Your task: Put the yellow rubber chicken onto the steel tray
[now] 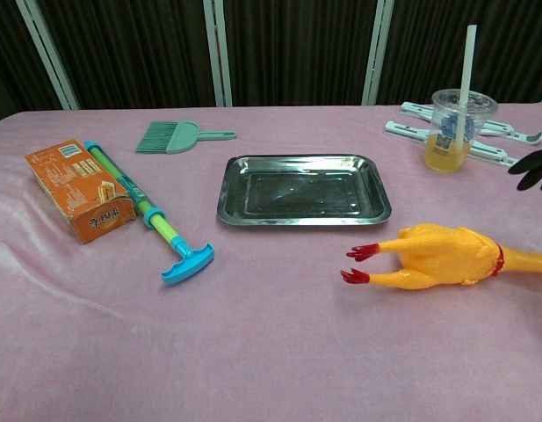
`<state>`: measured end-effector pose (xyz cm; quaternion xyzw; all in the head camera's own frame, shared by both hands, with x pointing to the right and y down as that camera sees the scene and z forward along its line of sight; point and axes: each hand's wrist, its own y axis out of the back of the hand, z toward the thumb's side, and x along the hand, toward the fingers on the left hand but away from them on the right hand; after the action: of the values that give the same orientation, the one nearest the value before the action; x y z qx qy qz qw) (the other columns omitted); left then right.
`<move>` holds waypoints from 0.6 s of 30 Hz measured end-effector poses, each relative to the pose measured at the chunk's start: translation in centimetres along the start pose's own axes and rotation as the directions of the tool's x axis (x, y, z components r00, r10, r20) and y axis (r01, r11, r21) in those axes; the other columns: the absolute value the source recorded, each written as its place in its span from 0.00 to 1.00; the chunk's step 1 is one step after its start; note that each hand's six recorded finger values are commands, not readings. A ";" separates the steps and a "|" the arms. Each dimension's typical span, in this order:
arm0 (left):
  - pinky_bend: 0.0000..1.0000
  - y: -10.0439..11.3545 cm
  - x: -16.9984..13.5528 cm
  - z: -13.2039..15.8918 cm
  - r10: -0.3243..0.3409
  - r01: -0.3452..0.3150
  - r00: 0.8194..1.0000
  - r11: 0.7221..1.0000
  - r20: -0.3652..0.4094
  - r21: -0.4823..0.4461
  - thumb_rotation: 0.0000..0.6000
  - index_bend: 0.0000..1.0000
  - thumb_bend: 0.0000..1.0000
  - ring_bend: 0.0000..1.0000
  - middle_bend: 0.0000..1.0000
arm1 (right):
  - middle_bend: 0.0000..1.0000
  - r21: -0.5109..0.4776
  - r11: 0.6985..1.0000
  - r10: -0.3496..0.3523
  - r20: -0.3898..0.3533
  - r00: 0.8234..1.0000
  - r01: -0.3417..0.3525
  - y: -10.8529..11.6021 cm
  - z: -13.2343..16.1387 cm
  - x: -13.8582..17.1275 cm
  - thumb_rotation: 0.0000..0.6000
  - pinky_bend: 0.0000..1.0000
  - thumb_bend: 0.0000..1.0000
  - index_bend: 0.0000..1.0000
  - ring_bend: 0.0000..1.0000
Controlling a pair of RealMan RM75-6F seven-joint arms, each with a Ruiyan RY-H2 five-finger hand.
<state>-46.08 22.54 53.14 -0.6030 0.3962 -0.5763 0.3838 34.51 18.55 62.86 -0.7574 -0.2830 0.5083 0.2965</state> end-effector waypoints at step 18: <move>0.07 -0.7 0.2 -0.4 -0.025 0.025 1.000 1.000 -0.009 -0.010 1.00 0.06 0.02 0.09 0.09 | 0.33 -0.014 0.995 0.100 0.084 0.992 -0.099 -3.6 -2.2 -4.9 1.00 0.33 0.19 0.34 0.34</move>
<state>-46.48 22.66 53.89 -0.6072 0.3934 -0.5817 0.3717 34.48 16.96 69.12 -0.7499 -0.2596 0.5525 0.2551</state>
